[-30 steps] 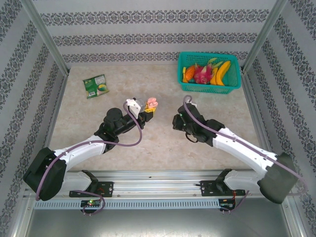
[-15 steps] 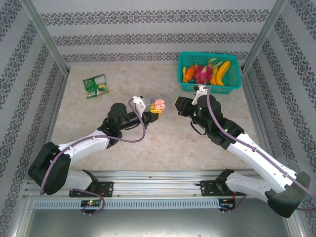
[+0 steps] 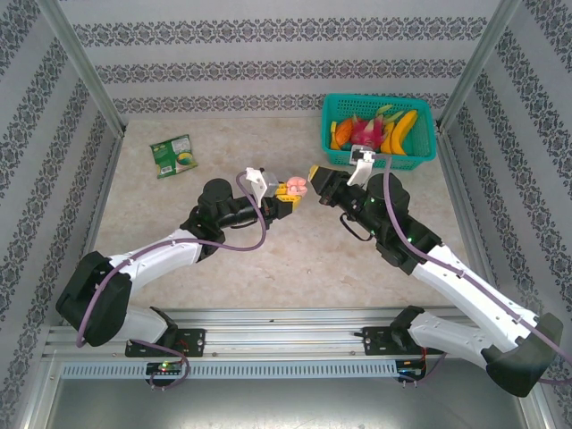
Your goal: Insert wireless bluetooth earbuds into charging case
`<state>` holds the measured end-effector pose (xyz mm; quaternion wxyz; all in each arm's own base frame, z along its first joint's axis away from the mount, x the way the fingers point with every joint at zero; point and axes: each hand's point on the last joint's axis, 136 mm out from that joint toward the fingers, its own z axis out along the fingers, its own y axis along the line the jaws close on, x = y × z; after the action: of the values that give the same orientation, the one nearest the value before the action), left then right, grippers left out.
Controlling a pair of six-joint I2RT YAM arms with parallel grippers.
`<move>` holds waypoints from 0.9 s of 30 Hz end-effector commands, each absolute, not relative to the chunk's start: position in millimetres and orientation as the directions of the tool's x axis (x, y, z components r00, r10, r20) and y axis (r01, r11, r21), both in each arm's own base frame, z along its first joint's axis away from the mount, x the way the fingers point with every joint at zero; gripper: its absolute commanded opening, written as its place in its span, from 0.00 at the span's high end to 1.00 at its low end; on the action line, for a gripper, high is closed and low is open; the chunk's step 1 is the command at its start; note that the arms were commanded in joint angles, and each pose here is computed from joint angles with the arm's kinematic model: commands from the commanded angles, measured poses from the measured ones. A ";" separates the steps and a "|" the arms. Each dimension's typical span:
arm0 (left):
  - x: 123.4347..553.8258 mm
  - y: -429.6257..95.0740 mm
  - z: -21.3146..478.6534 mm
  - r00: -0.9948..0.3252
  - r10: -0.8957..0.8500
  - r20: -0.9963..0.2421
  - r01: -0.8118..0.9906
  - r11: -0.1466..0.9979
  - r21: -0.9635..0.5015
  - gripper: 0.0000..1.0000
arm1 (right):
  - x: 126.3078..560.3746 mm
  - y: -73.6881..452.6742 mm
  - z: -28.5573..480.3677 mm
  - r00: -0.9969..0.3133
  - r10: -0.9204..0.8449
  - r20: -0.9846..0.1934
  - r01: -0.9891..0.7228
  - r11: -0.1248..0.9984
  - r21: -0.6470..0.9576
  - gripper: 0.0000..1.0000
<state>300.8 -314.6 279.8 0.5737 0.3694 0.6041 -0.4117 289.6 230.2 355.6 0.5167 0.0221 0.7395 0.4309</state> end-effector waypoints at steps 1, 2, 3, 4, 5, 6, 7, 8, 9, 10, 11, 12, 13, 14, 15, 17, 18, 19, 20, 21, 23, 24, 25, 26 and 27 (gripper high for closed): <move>300.9 -316.8 311.2 -0.011 -0.097 -0.995 0.931 0.363 -0.046 1.00 | 283.7 234.9 369.0 -0.435 0.494 -0.753 -0.469 0.590 0.658 0.84; 300.9 -316.6 313.3 -0.008 -0.101 -0.995 0.931 0.364 -0.045 1.00 | 283.2 236.1 367.6 -0.437 0.494 -0.752 -0.471 0.586 0.659 0.84; 300.3 -317.0 314.8 -0.006 -0.103 -0.995 0.931 0.362 -0.043 1.00 | 283.5 236.6 366.8 -0.437 0.493 -0.752 -0.472 0.586 0.659 0.84; 300.2 -316.9 315.8 -0.006 -0.105 -0.994 0.931 0.362 -0.044 1.00 | 283.9 237.1 364.6 -0.440 0.492 -0.751 -0.469 0.587 0.660 0.84; 299.5 -316.8 318.0 -0.002 -0.109 -0.994 0.931 0.361 -0.041 1.00 | 283.6 238.3 363.7 -0.443 0.492 -0.750 -0.470 0.585 0.661 0.84; 299.6 -317.0 319.0 -0.002 -0.110 -0.994 0.931 0.361 -0.041 1.00 | 284.1 238.7 362.2 -0.444 0.493 -0.749 -0.469 0.585 0.662 0.84; 299.1 -317.1 319.6 -0.001 -0.110 -0.994 0.932 0.361 -0.041 1.00 | 284.4 239.6 360.9 -0.445 0.492 -0.748 -0.469 0.583 0.663 0.84; 299.2 -317.1 320.6 0.001 -0.111 -0.994 0.931 0.362 -0.039 1.00 | 284.5 240.4 359.5 -0.448 0.491 -0.747 -0.468 0.583 0.664 0.84; 298.3 -317.4 322.3 0.004 -0.112 -0.994 0.932 0.360 -0.037 1.00 | 284.4 242.0 357.1 -0.454 0.488 -0.746 -0.467 0.583 0.665 0.84; 298.4 -317.5 322.8 0.006 -0.112 -0.994 0.932 0.362 -0.035 1.00 | 284.4 243.0 356.2 -0.456 0.487 -0.744 -0.467 0.580 0.667 0.84; 298.1 -317.5 323.6 0.008 -0.113 -0.994 0.932 0.362 -0.034 1.00 | 285.4 243.3 354.3 -0.458 0.487 -0.743 -0.464 0.582 0.668 0.84; 298.4 -317.5 323.5 0.008 -0.112 -0.994 0.931 0.364 -0.033 1.00 | 285.7 244.2 352.5 -0.462 0.487 -0.741 -0.462 0.581 0.670 0.84; 298.0 -318.0 324.0 0.009 -0.113 -0.994 0.931 0.363 -0.033 1.00 | 285.9 245.3 350.5 -0.466 0.485 -0.740 -0.461 0.581 0.671 0.84; 297.9 -317.8 324.8 0.011 -0.113 -0.994 0.931 0.363 -0.031 1.00 | 285.7 245.6 349.6 -0.468 0.485 -0.739 -0.460 0.580 0.672 0.84; 298.2 -317.6 325.0 0.011 -0.113 -0.994 0.930 0.365 -0.031 1.00 | 286.1 246.1 347.8 -0.470 0.485 -0.738 -0.458 0.581 0.673 0.84; 297.7 -318.1 325.7 0.012 -0.114 -0.993 0.931 0.364 -0.030 1.00 | 287.3 247.0 345.1 -0.474 0.483 -0.736 -0.454 0.583 0.674 0.84; 297.4 -317.8 326.9 0.015 -0.116 -0.993 0.931 0.364 -0.028 1.00 | 288.2 247.6 342.8 -0.477 0.481 -0.735 -0.450 0.585 0.675 0.84; 297.3 -317.8 326.8 0.015 -0.115 -0.993 0.931 0.364 -0.029 1.00 | 288.6 248.0 342.5 -0.477 0.481 -0.735 -0.450 0.585 0.675 0.84; 297.1 -317.7 327.6 0.018 -0.116 -0.993 0.931 0.364 -0.026 1.00 | 289.5 248.7 340.9 -0.481 0.481 -0.733 -0.446 0.585 0.677 0.84; 296.8 -318.2 327.0 0.015 -0.115 -0.993 0.932 0.362 -0.028 1.00 | 289.9 249.6 340.0 -0.483 0.481 -0.732 -0.446 0.585 0.678 0.84; 296.2 -318.4 326.3 0.015 -0.113 -0.993 0.932 0.361 -0.027 1.00 | 291.3 251.5 338.2 -0.488 0.478 -0.730 -0.444 0.584 0.679 0.84; 296.0 -318.5 326.0 0.014 -0.112 -0.994 0.932 0.361 -0.028 1.00 | 292.4 252.1 337.1 -0.490 0.478 -0.729 -0.442 0.584 0.681 0.84; 296.1 -318.3 327.2 0.017 -0.114 -0.993 0.932 0.362 -0.026 1.00 | 293.0 253.0 336.8 -0.492 0.479 -0.727 -0.441 0.583 0.682 0.84; 296.0 -318.6 326.6 0.015 -0.113 -0.993 0.932 0.362 -0.027 1.00 | 293.4 253.6 336.0 -0.494 0.479 -0.726 -0.440 0.582 0.684 0.84; 295.8 -318.8 326.1 0.016 -0.112 -0.994 0.932 0.361 -0.026 1.00 | 294.1 254.3 335.7 -0.495 0.479 -0.725 -0.440 0.581 0.685 0.84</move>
<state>302.5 -316.6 297.0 0.5865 0.3650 0.5893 -0.4190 298.4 245.6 329.1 0.5059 0.0195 0.7444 0.4353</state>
